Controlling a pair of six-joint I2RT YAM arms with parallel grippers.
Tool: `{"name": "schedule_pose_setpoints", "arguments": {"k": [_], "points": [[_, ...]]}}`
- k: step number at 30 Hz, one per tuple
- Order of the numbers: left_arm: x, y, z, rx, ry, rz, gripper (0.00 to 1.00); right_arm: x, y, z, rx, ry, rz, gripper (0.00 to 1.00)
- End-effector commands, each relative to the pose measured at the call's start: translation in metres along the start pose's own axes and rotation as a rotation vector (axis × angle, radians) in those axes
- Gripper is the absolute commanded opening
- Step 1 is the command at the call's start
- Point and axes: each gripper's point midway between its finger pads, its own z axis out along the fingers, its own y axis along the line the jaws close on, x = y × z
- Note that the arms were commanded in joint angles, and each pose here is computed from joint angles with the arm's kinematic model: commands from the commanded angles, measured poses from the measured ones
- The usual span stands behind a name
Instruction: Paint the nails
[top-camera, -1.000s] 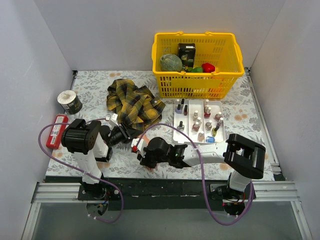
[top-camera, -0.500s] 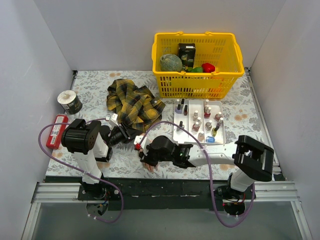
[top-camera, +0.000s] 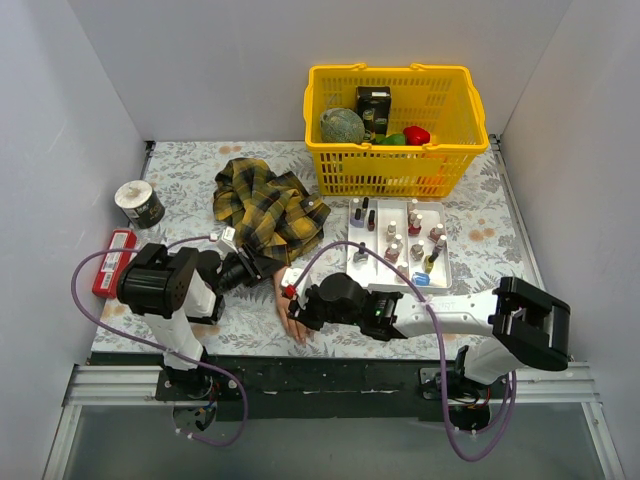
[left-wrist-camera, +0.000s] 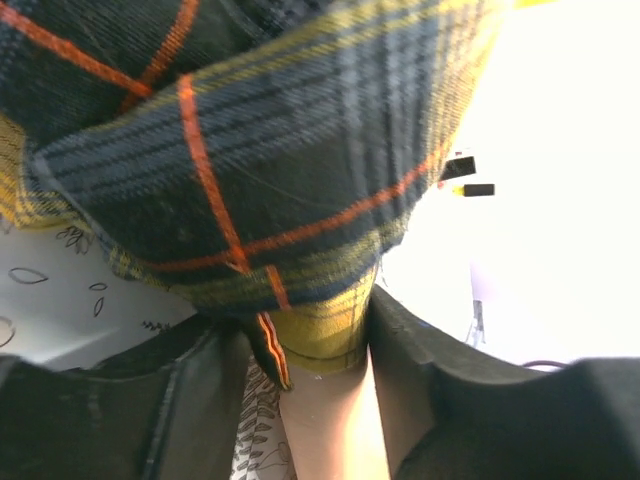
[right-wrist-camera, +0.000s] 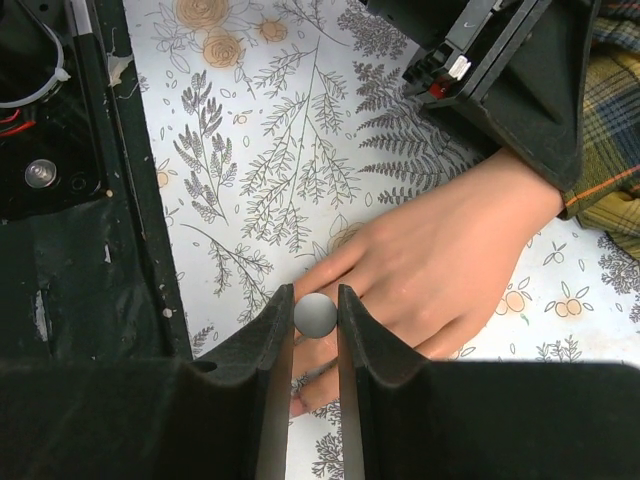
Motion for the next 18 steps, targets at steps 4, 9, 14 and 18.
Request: {"name": "schedule_pose_setpoints", "arguments": {"k": [4, 9, 14, 18], "points": [[-0.011, 0.019, -0.006, -0.138, -0.065, 0.062, 0.63, -0.032, -0.004, -0.018, 0.034, -0.131, 0.019, 0.01], [-0.017, 0.028, -0.010, -0.223, -0.102, 0.049, 0.80, -0.038, -0.010, -0.036, 0.072, -0.175, 0.054, 0.01], [-0.016, 0.035, -0.015, -0.295, -0.108, 0.021, 0.82, -0.036, -0.021, -0.054, 0.144, -0.203, 0.089, 0.01], [-0.014, 0.030, -0.022, -0.306, -0.132, 0.008, 0.84, -0.043, -0.029, -0.069, 0.191, -0.240, 0.118, 0.01]]}}
